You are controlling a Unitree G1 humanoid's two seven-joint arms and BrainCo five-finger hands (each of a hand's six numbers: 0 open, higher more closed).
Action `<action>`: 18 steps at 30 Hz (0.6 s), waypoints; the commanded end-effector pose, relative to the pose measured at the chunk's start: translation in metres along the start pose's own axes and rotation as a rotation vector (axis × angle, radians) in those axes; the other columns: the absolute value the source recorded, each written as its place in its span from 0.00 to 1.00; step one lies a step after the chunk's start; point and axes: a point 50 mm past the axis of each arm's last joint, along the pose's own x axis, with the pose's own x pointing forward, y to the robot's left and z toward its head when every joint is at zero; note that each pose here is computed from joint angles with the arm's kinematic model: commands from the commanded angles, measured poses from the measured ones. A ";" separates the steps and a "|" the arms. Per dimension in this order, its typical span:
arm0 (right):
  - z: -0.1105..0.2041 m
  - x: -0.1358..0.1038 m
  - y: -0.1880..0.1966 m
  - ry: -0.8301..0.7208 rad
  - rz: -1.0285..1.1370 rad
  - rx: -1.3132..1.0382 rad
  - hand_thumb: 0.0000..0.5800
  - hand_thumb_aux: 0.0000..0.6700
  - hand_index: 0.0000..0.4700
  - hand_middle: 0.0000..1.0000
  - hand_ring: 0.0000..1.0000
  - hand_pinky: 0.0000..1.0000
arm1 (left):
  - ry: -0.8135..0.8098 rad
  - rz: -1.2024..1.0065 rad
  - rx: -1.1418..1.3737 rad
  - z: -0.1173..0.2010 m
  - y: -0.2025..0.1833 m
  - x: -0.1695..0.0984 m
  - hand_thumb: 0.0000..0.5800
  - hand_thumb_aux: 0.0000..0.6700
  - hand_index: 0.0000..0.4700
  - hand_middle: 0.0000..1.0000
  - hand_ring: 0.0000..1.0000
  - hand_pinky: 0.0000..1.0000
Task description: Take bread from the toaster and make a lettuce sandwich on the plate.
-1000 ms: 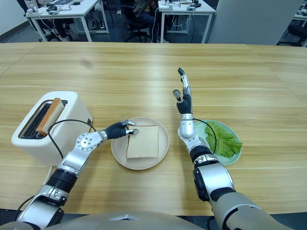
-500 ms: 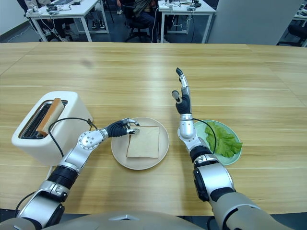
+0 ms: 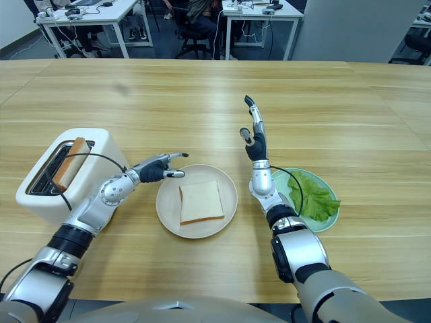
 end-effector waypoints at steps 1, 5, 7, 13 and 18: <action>-0.001 -0.002 0.000 0.001 0.011 -0.004 0.00 0.00 0.00 0.00 0.00 0.00 | 0.111 0.118 0.243 -0.004 0.029 -0.014 0.00 0.00 0.00 1.00 1.00 1.00; 0.006 0.005 -0.020 -0.099 0.046 -0.115 0.00 0.00 0.00 0.00 0.00 0.00 | 0.117 0.300 0.249 0.010 0.048 -0.025 0.00 0.00 0.00 1.00 1.00 1.00; 0.010 0.007 -0.041 -0.176 0.135 -0.287 0.00 0.00 0.00 0.00 0.00 0.00 | 0.090 0.396 0.163 0.018 0.048 -0.027 0.00 0.00 0.00 1.00 1.00 1.00; 0.011 0.002 -0.141 -0.195 0.149 -0.797 0.00 0.00 0.00 0.00 0.00 0.00 | 0.063 0.566 -0.127 0.026 0.030 -0.031 0.00 0.00 0.00 1.00 1.00 1.00; 0.007 -0.019 -0.195 -0.127 0.208 -1.084 0.00 0.00 0.00 0.00 0.00 0.00 | 0.053 0.649 -0.225 0.027 0.027 -0.034 0.00 0.00 0.00 1.00 1.00 1.00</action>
